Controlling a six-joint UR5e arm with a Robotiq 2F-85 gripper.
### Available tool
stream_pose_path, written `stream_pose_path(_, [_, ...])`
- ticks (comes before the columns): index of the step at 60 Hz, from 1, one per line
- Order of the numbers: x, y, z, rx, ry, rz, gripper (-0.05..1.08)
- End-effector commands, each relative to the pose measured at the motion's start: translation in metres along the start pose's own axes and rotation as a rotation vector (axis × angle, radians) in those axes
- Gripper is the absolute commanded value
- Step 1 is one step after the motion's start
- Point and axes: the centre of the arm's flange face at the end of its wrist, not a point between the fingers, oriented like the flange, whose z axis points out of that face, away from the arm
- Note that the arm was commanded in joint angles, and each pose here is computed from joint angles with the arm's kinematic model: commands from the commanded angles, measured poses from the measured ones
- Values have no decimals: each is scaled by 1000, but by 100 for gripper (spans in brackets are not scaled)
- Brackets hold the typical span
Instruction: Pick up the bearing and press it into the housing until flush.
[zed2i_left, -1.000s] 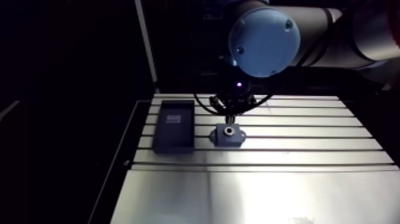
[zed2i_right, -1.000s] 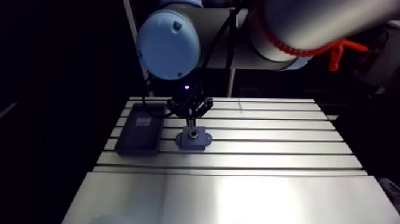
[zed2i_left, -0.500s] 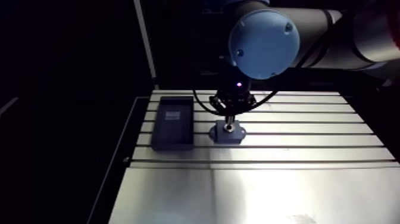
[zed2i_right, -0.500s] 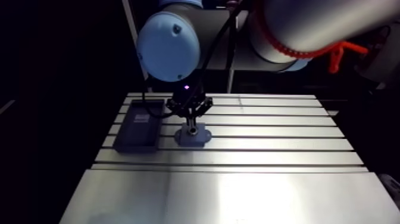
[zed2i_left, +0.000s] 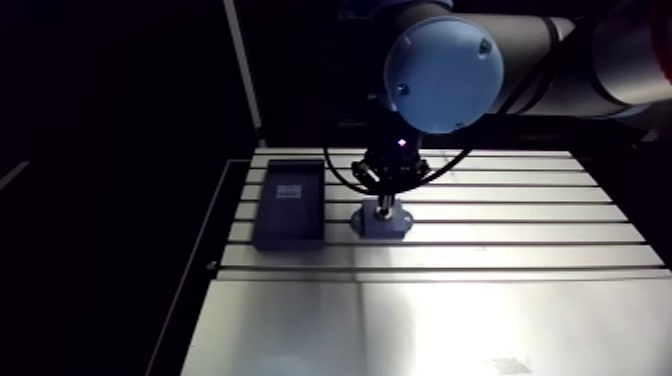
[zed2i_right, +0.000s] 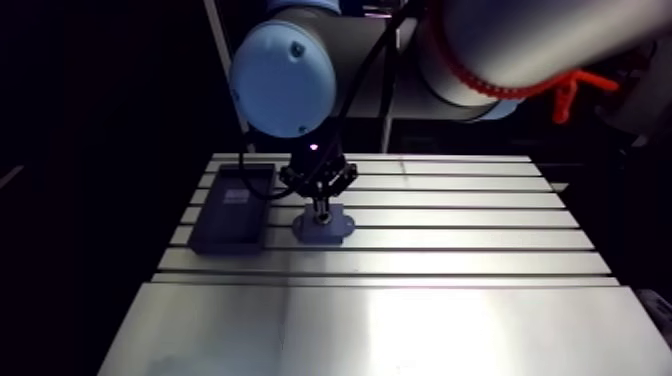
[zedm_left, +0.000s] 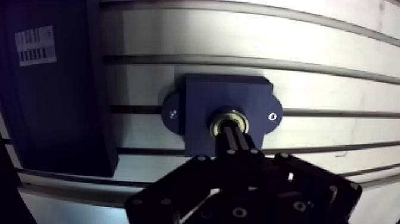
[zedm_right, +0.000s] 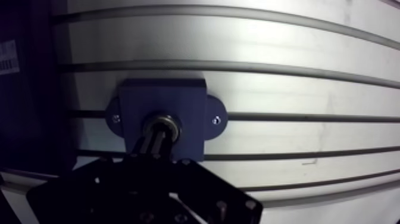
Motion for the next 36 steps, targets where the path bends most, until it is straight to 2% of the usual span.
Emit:
stream_pose_path(1, [0,0,2,0,-5,0,104])
stream_pose_path(13, [-1,0,7,-1,-13,1,104])
stream_pose_path(23, [1,0,5,0,8,-3,105])
stream_pose_path(36, [0,0,8,0,3,-4,105])
